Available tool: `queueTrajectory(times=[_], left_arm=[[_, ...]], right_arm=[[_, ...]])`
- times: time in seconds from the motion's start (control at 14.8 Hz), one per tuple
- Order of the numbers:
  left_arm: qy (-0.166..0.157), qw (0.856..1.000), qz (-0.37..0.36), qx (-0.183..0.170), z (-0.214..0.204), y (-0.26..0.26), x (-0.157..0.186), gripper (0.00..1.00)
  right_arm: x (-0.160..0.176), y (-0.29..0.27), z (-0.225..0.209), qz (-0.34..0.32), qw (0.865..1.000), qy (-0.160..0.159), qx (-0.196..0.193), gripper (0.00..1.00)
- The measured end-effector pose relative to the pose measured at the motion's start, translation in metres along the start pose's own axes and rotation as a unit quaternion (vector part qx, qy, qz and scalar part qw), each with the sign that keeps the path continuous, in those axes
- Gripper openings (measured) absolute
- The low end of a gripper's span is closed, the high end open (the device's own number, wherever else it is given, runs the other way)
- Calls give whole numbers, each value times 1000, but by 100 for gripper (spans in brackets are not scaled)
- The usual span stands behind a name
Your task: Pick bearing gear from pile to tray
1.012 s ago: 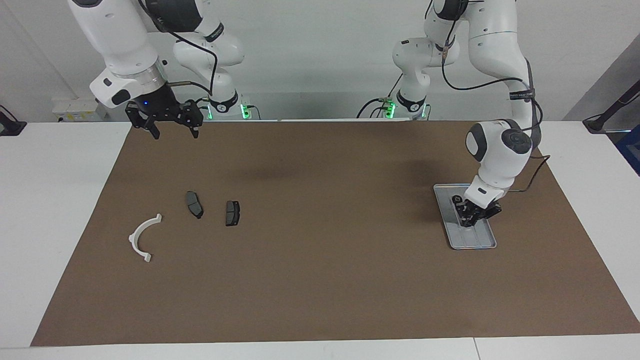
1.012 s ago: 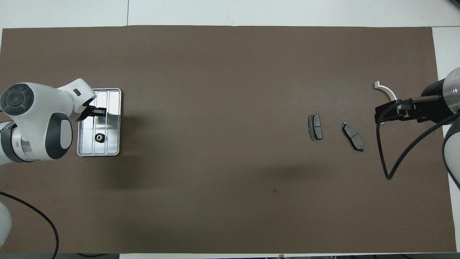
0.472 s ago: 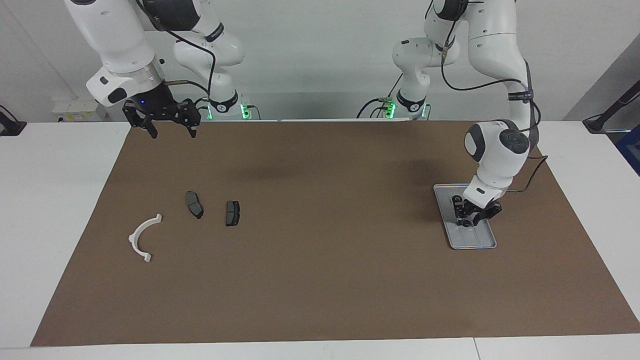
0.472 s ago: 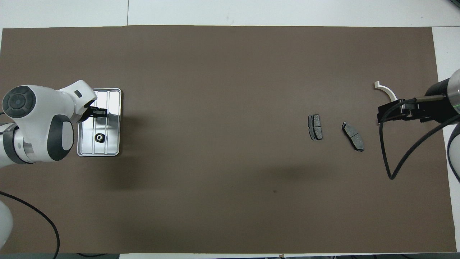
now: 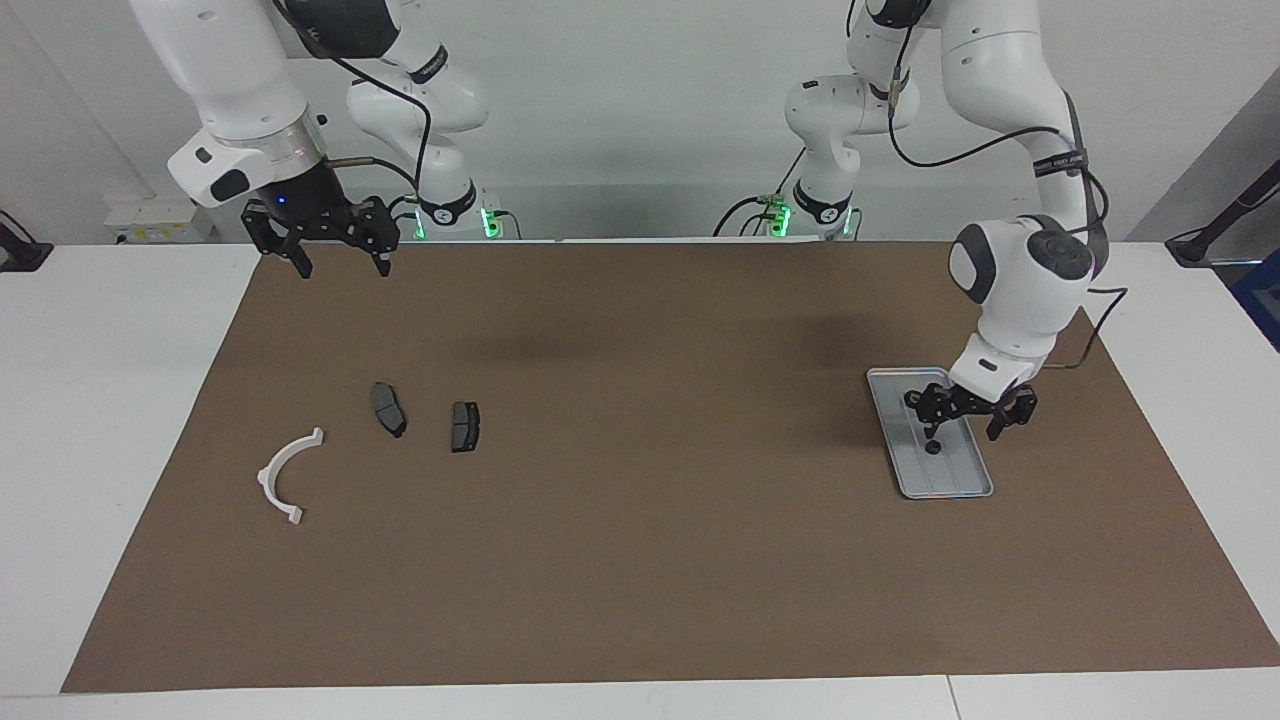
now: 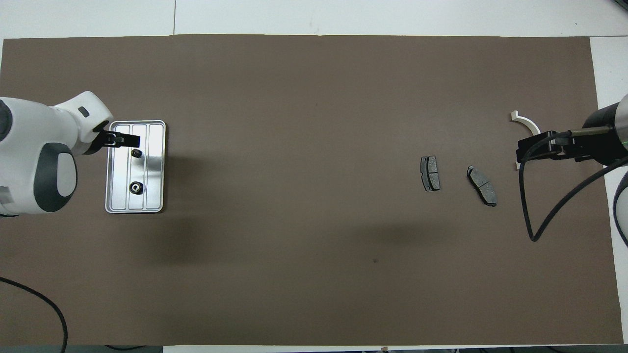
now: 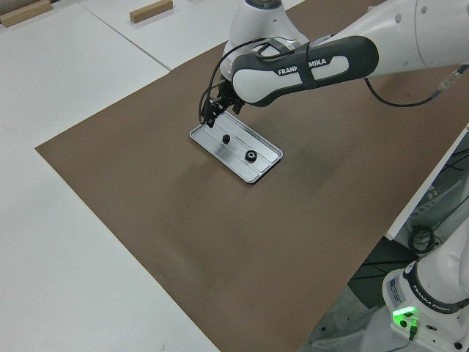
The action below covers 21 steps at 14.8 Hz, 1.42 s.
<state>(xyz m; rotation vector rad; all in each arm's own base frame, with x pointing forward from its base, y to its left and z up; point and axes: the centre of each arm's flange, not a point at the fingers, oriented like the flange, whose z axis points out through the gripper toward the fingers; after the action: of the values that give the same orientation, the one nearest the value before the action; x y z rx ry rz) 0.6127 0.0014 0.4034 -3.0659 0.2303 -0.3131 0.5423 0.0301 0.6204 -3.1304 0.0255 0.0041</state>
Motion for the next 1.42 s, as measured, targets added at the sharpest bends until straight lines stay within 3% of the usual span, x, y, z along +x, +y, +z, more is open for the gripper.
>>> queueTrajectory(times=[0.34,0.61,0.94,1.42], left_arm=[[43,997,-57,10,-173,-1,-7,100],[-6,998,-68,-2,-245,9,-37,100],[-58,997,-45,-21,-243,37,-29,100],[-69,997,-21,-26,-237,62,-22,100]], right_arm=[[0,1,0,1,1000,1,0,100],[0,1,0,1,1000,1,0,100],[0,1,0,1,1000,1,0,100],[0,1,0,1,1000,1,0,100]])
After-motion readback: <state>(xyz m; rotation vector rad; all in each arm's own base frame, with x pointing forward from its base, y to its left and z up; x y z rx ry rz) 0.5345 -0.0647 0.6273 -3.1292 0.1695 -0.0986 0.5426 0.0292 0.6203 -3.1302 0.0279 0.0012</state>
